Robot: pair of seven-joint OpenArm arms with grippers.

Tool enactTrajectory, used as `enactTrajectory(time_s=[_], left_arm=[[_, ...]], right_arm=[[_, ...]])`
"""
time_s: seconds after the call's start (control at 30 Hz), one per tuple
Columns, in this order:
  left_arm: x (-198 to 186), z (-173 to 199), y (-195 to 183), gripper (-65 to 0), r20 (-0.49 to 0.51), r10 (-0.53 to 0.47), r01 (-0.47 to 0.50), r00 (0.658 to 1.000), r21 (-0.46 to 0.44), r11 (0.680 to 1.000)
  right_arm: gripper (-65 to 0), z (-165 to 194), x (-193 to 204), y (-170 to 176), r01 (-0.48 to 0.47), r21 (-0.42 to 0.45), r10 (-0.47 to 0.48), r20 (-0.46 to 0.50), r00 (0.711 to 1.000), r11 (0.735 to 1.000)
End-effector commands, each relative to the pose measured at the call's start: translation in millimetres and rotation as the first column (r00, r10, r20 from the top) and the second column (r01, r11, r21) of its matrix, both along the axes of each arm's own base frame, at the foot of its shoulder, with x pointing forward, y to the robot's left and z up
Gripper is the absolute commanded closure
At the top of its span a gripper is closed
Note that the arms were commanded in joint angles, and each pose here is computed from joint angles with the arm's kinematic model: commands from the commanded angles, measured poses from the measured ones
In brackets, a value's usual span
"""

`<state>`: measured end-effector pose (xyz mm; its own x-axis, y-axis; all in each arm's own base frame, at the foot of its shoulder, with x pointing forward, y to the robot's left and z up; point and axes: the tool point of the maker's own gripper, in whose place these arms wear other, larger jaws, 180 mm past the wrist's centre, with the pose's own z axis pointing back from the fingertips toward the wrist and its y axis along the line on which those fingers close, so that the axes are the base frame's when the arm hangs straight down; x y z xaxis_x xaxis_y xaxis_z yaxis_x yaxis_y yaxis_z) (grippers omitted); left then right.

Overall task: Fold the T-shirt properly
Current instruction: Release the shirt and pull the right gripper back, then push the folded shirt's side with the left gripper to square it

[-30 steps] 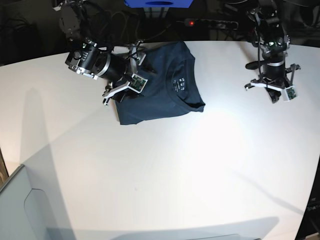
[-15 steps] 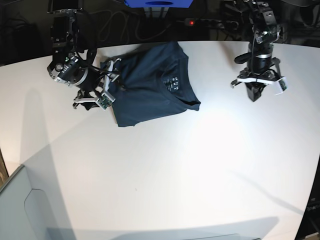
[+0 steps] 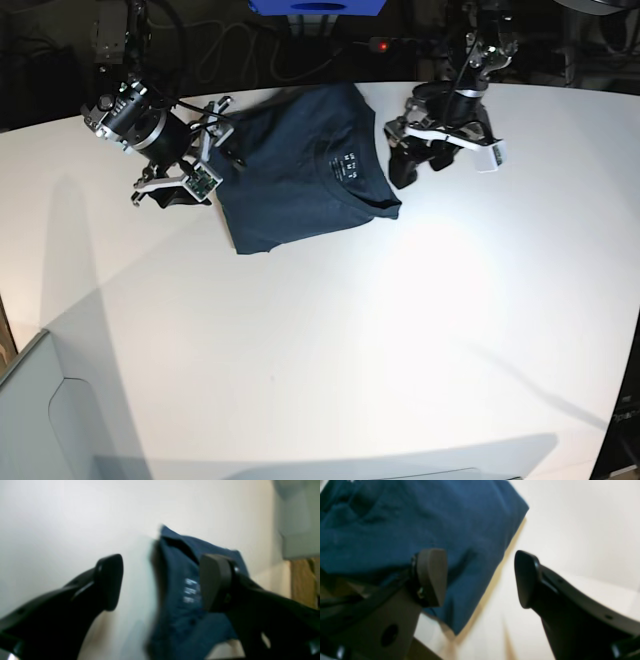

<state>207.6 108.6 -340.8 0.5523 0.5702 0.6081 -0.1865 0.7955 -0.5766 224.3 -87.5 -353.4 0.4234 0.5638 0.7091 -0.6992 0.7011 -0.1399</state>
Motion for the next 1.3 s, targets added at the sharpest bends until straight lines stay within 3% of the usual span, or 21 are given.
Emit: enactTrajectory(time_s=[0.0, 0.27, 0.43, 0.73, 0.8, 0.87, 0.9, 1.1, 1.27], left_arm=[[2.3, 6.8, -7.7, -46.0, 0.031, -0.011, 0.011, 0.999, -0.017, 1.000], [-3.5, -41.4, -38.0, -46.0, -0.084, -0.075, 0.068, 0.994, -0.081, 0.994], [0.1, -55.4, -50.6, -44.6, -0.110, -0.106, 0.095, 0.988, -0.100, 0.990], [6.7, -62.5, -71.1, -22.6, -0.086, -0.195, 0.184, 0.977, -0.118, 0.976], [5.4, -65.9, -71.4, -14.6, -0.095, -0.199, 0.187, 0.975, -0.116, 0.975], [9.7, -68.2, -71.7, -2.4, -0.099, -0.203, 0.191, 0.974, -0.114, 0.975], [12.4, -70.0, -71.2, 0.0, -0.100, -0.204, 0.193, 0.974, -0.111, 0.975], [33.5, -82.4, -58.5, 0.0, -0.112, -0.230, 0.224, 0.967, -0.063, 0.972], [67.1, -80.4, -60.2, 0.0, -0.139, -0.404, 0.412, 0.904, 0.034, 0.911]], right_arm=[[-40.0, 10.1, 4.5, 2.5, -0.014, 0.018, 0.014, 0.036, 0.999, 1.000], [-40.0, 8.5, 2.6, 0.5, -0.012, 0.013, 0.012, 0.031, 0.999, 1.000], [-40.0, 10.3, 7.8, -23.1, 0.044, -0.018, -0.043, 0.042, 0.998, 0.999], [-40.0, 17.4, 14.2, -51.8, 0.124, -0.043, -0.121, 0.072, 0.990, 0.991], [-40.0, 18.5, 15.3, -57.0, 0.138, -0.048, -0.135, 0.077, 0.988, 0.989], [-40.0, 19.2, 15.7, -62.7, 0.154, -0.053, -0.149, 0.080, 0.986, 0.987], [-40.0, 19.7, 16.0, -64.6, 0.159, -0.054, -0.155, 0.082, 0.985, 0.986], [-39.9, 22.5, 17.3, -77.6, 0.196, -0.065, -0.190, 0.094, 0.977, 0.978], [-39.9, 24.5, 17.5, -90.2, 0.232, -0.075, -0.224, 0.102, 0.969, 0.970]])
